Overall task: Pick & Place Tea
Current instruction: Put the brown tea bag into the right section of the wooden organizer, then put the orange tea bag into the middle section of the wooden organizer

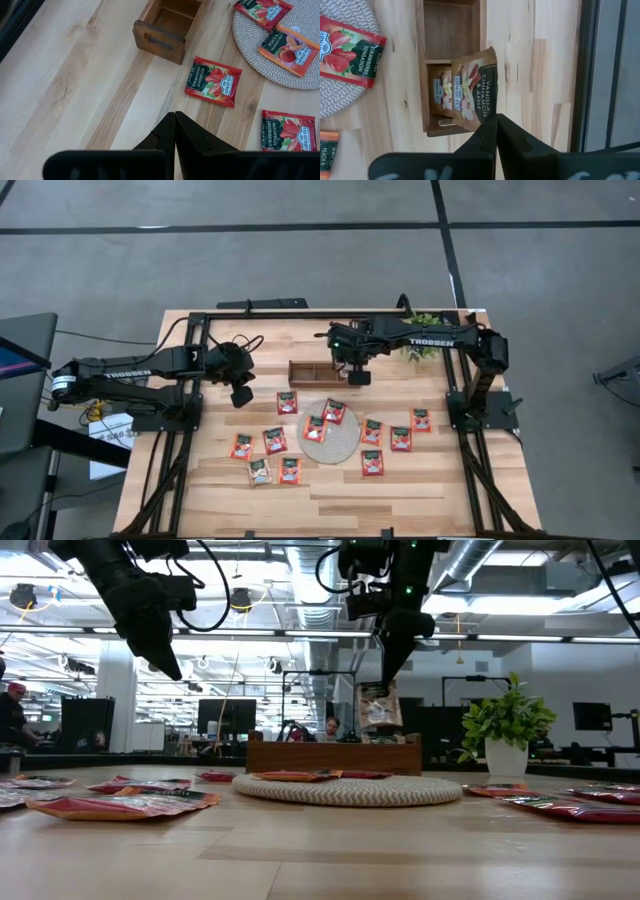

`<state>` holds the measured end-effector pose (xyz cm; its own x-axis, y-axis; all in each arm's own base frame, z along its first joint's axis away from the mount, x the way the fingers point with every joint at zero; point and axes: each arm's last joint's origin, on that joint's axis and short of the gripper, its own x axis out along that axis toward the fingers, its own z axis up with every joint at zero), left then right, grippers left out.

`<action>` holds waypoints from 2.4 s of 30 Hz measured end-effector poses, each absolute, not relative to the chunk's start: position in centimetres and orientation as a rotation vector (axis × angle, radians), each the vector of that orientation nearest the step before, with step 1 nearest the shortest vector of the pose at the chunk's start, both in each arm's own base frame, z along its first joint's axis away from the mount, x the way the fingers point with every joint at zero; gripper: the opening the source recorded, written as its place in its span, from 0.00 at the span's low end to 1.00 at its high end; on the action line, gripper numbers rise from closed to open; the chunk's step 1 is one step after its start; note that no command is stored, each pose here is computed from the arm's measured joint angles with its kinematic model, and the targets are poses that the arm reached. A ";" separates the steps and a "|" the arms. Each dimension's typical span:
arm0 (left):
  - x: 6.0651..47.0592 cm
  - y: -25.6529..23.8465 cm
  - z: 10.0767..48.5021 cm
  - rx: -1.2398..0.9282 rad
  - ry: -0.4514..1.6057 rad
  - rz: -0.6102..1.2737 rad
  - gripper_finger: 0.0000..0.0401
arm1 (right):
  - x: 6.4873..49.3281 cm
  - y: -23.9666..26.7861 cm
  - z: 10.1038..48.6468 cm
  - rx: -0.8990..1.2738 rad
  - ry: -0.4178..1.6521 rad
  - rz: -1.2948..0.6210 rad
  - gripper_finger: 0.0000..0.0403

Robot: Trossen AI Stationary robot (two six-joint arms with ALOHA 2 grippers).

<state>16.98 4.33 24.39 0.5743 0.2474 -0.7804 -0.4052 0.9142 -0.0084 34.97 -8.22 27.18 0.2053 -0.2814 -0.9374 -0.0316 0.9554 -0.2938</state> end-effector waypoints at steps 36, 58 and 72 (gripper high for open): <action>17.0 4.3 24.4 -0.194 0.880 0.385 0.00 | 34.4 -8.1 22.9 -0.219 1.387 -0.210 0.00; 17.0 4.3 24.4 -0.195 0.880 0.385 0.00 | 34.5 -8.1 22.5 -0.219 1.369 -0.214 0.11; 17.0 4.3 24.4 -0.194 0.880 0.385 0.00 | 33.8 -7.4 23.7 -0.215 1.395 -0.265 0.18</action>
<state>16.97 4.33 24.39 0.5741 0.2475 -0.7805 -0.4053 0.9142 -0.0082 33.78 -7.41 23.66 0.1541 -0.3088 -0.9386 0.0568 0.9511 -0.3036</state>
